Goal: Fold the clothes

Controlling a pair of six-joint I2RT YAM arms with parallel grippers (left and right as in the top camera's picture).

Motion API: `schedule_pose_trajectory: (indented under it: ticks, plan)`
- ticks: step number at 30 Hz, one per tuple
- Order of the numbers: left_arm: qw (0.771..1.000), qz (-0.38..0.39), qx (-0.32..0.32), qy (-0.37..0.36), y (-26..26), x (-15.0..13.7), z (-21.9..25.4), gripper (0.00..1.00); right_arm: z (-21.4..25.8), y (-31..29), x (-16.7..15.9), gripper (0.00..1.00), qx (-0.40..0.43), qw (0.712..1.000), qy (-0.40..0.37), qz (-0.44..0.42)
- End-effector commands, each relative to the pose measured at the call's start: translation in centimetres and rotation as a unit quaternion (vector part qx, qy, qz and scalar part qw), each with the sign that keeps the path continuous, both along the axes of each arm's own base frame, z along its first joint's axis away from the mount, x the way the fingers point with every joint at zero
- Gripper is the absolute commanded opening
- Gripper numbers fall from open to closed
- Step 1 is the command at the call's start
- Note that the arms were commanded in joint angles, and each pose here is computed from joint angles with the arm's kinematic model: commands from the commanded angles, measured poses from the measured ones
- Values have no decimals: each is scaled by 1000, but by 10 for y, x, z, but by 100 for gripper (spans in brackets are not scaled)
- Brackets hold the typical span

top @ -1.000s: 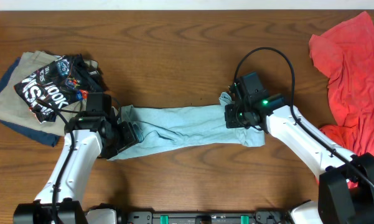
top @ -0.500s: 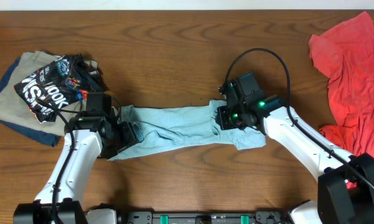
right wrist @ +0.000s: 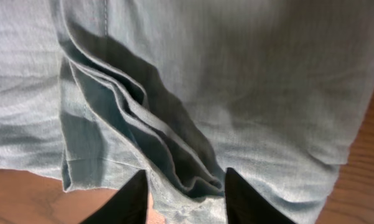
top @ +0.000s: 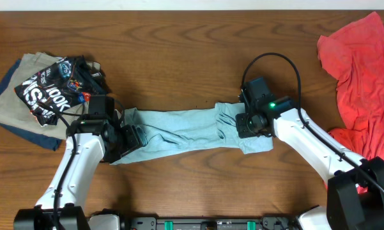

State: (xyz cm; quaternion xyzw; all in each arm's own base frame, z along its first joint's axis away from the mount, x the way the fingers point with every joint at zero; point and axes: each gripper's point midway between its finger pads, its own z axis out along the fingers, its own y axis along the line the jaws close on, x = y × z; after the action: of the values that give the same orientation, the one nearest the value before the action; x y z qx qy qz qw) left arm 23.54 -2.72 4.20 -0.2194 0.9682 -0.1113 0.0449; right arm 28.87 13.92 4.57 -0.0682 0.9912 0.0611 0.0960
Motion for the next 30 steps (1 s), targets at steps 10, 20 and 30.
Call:
schedule_pose_trajectory:
  ticks: [10, 20, 30]
  plan:
    - [1000, -4, 2, 6, 1, -3, -3, 64, -28, 0, -19, 32, -2, 1000, 16, 19]
    - [1000, -4, 2, 6, 1, -3, -3, 64, 9, 95, -34, 1, 247, 953, 15, 174]
    - [1000, -4, 1, 9, 1, -5, -3, 64, 24, 117, -24, 41, 286, 938, -23, 195]
